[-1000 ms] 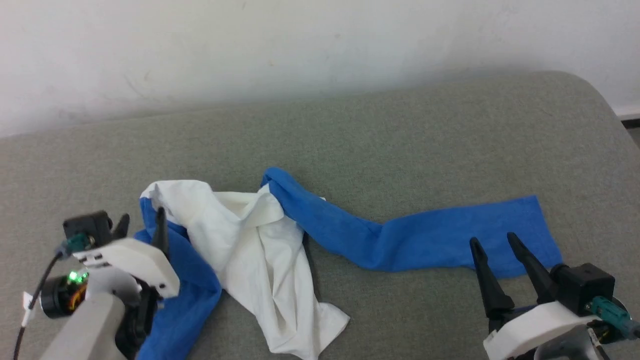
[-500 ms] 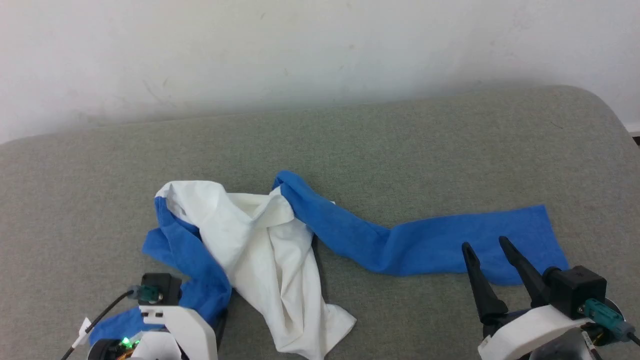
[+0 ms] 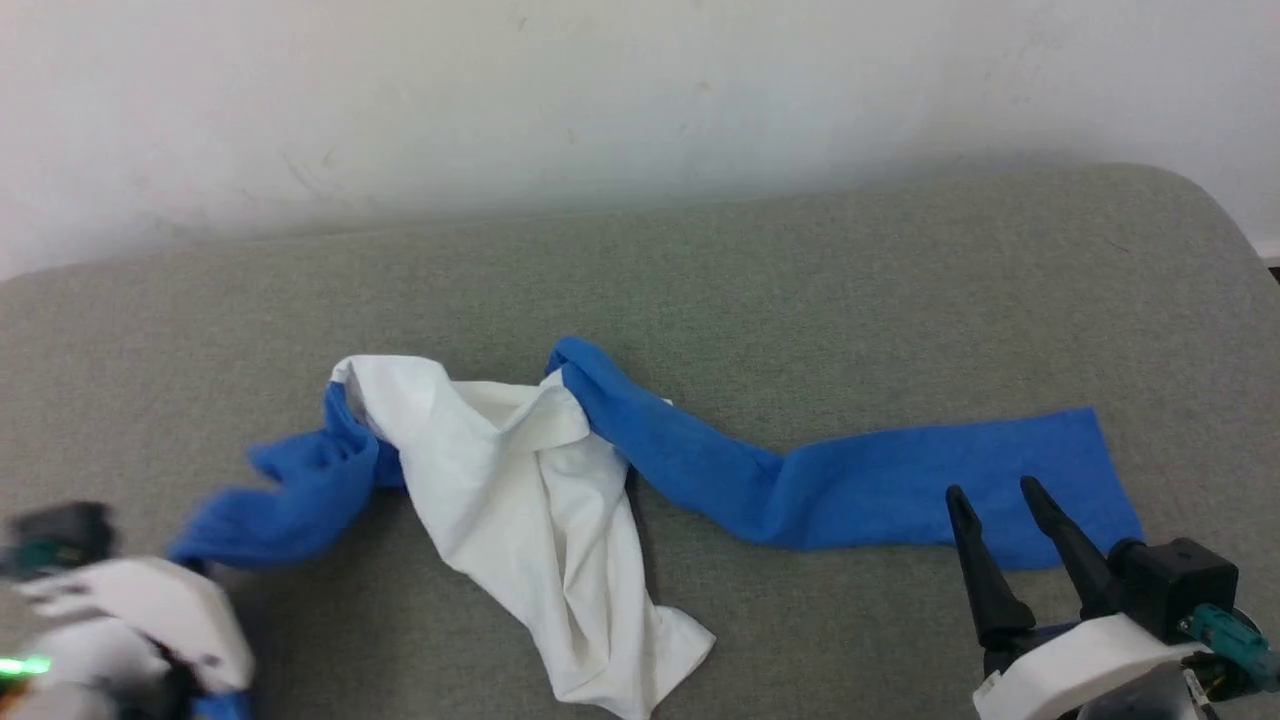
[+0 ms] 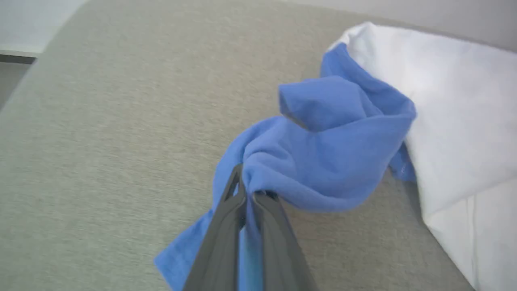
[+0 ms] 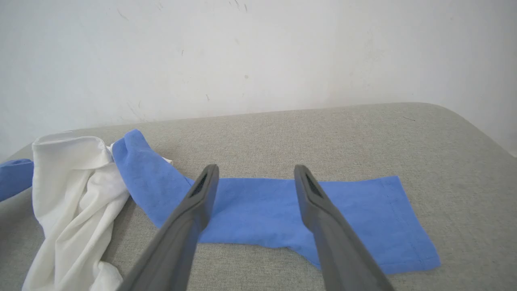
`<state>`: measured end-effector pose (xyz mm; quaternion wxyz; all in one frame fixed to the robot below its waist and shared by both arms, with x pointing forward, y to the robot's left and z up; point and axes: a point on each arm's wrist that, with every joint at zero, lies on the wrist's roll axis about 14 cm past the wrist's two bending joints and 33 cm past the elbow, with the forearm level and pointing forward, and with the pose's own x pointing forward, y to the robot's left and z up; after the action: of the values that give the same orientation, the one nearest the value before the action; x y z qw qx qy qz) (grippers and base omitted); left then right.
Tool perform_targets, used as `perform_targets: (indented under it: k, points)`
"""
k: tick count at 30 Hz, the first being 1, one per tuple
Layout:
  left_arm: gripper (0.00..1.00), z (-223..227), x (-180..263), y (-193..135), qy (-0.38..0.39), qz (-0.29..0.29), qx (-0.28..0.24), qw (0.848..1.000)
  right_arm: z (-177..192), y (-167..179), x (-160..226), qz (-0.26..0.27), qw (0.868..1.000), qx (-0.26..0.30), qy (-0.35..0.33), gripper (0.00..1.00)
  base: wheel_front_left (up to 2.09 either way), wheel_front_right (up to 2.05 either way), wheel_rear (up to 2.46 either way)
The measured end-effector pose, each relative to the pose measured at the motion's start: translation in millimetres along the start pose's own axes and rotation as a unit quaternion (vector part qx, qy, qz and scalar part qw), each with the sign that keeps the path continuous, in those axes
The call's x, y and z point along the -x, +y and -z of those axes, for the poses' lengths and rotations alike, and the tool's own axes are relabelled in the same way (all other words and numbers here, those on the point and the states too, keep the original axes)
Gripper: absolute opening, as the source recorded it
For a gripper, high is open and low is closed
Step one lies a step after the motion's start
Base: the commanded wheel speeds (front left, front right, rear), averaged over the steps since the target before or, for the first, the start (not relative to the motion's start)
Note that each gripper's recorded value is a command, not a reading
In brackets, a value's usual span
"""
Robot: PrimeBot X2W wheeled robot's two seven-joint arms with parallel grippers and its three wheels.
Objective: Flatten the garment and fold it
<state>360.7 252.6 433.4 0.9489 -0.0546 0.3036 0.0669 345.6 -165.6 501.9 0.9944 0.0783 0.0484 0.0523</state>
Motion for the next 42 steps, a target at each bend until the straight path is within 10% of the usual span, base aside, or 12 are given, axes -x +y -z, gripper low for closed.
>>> perform_targets:
  k: [7,15,16,18,42]
  points:
    - [0.0,-68.9,30.9,102.2,-0.091,-0.123,0.021,0.988,4.6,7.8,-6.3,-0.014,1.0,-0.004,0.007,1.0,0.0,0.0,0.0]
    - [0.0,-37.1,23.3,183.0,-0.039,-0.227,0.097,0.968,11.6,6.5,-22.2,-0.015,1.0,0.002,0.02,1.0,0.0,0.0,0.0]
    - [0.11,-28.2,21.5,189.9,-0.03,-0.236,0.104,0.966,13.9,5.6,-23.0,-0.013,1.0,0.003,0.024,1.0,0.0,0.0,0.0]
    - [1.0,-11.1,15.5,193.1,-0.015,-0.238,0.115,0.964,17.2,3.2,-24.2,-0.01,1.0,0.003,0.029,1.0,0.0,0.0,0.0]
    - [1.0,-101.8,65.9,-5.8,-0.358,0.005,-0.005,0.934,1.2,32.6,-10.2,-0.057,0.998,0.014,0.014,1.0,0.0,0.0,0.0]
